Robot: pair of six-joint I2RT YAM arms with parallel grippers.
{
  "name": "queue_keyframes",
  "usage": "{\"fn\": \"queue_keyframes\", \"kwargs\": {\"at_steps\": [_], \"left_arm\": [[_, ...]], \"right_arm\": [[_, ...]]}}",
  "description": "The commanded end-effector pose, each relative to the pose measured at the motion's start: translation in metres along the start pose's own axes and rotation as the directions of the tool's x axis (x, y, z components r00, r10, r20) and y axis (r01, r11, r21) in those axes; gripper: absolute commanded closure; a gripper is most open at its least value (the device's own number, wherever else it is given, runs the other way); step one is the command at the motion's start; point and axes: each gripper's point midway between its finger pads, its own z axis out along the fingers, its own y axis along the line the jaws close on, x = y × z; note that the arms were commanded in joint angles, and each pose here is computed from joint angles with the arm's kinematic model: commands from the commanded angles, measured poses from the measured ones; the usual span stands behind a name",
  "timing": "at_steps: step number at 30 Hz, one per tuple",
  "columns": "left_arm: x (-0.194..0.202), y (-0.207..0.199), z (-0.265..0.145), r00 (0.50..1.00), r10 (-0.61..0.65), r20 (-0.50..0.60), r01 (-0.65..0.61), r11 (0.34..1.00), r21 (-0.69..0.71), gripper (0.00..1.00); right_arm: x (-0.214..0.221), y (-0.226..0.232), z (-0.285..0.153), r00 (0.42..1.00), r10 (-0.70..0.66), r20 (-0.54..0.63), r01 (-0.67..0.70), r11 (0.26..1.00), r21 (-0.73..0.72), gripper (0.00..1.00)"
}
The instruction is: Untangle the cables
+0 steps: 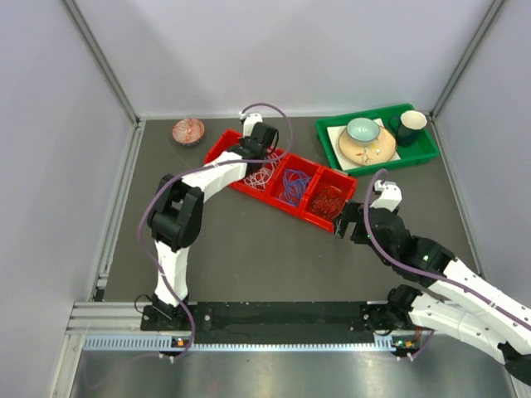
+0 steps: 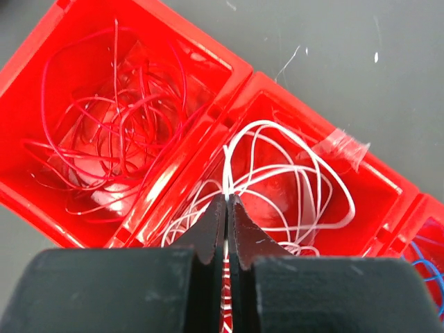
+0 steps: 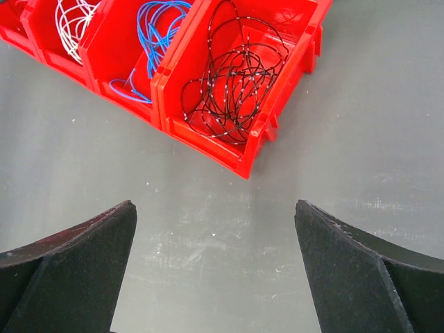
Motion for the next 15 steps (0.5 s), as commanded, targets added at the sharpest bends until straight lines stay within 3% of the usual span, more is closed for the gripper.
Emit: {"fn": "queue_keyframes", "kwargs": {"at_steps": [1, 9, 13, 15], "left_arm": [[0.01, 0.008, -0.005, 0.999, 0.0, -0.039, 0.0, 1.0, -0.009, 1.0], [0.031, 0.003, 0.012, 0.994, 0.021, -0.11, -0.024, 0.999, -0.028, 1.0], [0.015, 0.002, -0.003, 0.997, -0.002, -0.075, 0.001, 1.0, -0.011, 0.73], [0.002, -0.001, -0.014, 0.999, -0.006, -0.047, 0.006, 1.0, 0.008, 0.67]], "right_arm": [[-0.027, 0.014, -0.007, 0.997, 0.046, 0.065, -0.043, 0.998, -0.048, 0.05], [-0.027, 0.014, -0.008, 0.996, 0.051, 0.068, -0.047, 0.997, -0.053, 0.05], [-0.025, 0.012, -0.008, 0.997, 0.052, 0.065, -0.048, 0.998, -0.051, 0.05], [-0.026, 0.014, -0.008, 0.997, 0.052, 0.063, -0.049, 0.997, -0.055, 0.05]]}}
